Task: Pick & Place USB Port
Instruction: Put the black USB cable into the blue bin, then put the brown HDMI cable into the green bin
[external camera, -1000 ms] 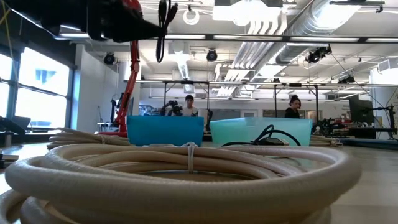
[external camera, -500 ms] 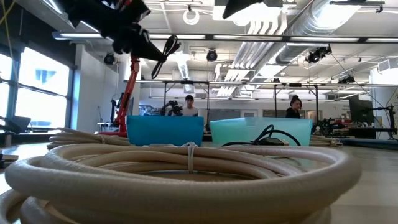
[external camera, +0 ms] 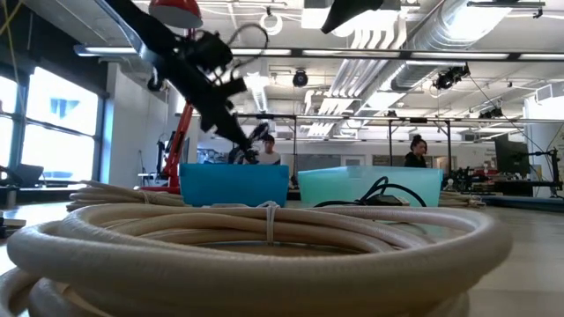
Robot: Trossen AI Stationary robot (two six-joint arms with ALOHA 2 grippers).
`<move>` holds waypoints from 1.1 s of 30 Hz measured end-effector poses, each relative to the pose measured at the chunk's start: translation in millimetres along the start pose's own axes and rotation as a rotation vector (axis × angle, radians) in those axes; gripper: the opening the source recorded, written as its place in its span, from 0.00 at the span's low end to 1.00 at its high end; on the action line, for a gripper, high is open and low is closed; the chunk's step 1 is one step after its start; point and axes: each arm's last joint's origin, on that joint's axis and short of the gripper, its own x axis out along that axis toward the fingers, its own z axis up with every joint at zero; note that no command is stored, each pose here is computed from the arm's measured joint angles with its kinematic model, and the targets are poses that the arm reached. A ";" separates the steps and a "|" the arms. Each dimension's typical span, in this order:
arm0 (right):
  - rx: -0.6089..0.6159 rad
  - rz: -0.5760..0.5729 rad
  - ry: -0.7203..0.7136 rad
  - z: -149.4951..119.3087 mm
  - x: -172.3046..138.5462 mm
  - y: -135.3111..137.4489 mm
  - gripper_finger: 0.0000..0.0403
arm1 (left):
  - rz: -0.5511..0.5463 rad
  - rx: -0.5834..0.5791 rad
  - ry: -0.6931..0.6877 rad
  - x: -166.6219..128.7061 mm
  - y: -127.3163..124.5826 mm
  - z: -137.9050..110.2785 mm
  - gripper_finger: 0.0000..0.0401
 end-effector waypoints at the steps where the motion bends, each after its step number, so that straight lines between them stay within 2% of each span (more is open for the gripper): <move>1: -0.005 -0.001 0.004 -0.5 0.2 0.0 0.46 | 0.000 0.004 0.018 6.4 3.0 -2.7 0.03; 7: 0.000 0.000 0.030 -4.4 0.0 0.0 0.45 | 0.000 -0.024 0.121 26.1 27.2 -15.4 0.03; 13: -0.010 0.057 0.082 -11.6 0.3 2.2 0.45 | -0.018 -0.041 0.231 26.7 43.4 -22.9 0.03; 16: 0.002 0.061 0.084 -11.6 0.3 2.3 0.46 | -0.020 -0.039 0.262 25.9 44.3 -23.0 0.10; 22: 0.024 0.066 0.084 -11.6 0.3 2.5 0.49 | 0.019 0.014 0.292 26.4 41.7 -19.5 0.36; 25: 0.027 0.090 0.087 -11.6 0.2 3.2 0.49 | 0.041 0.022 0.308 26.7 40.5 -18.4 0.45; 30: 0.028 0.099 0.088 -11.5 0.1 3.4 0.49 | 0.039 0.003 0.303 17.5 40.8 -14.9 0.50; 33: 0.027 0.100 0.089 -11.6 0.1 3.4 0.49 | -0.029 -0.026 0.297 0.9 36.0 -10.1 0.50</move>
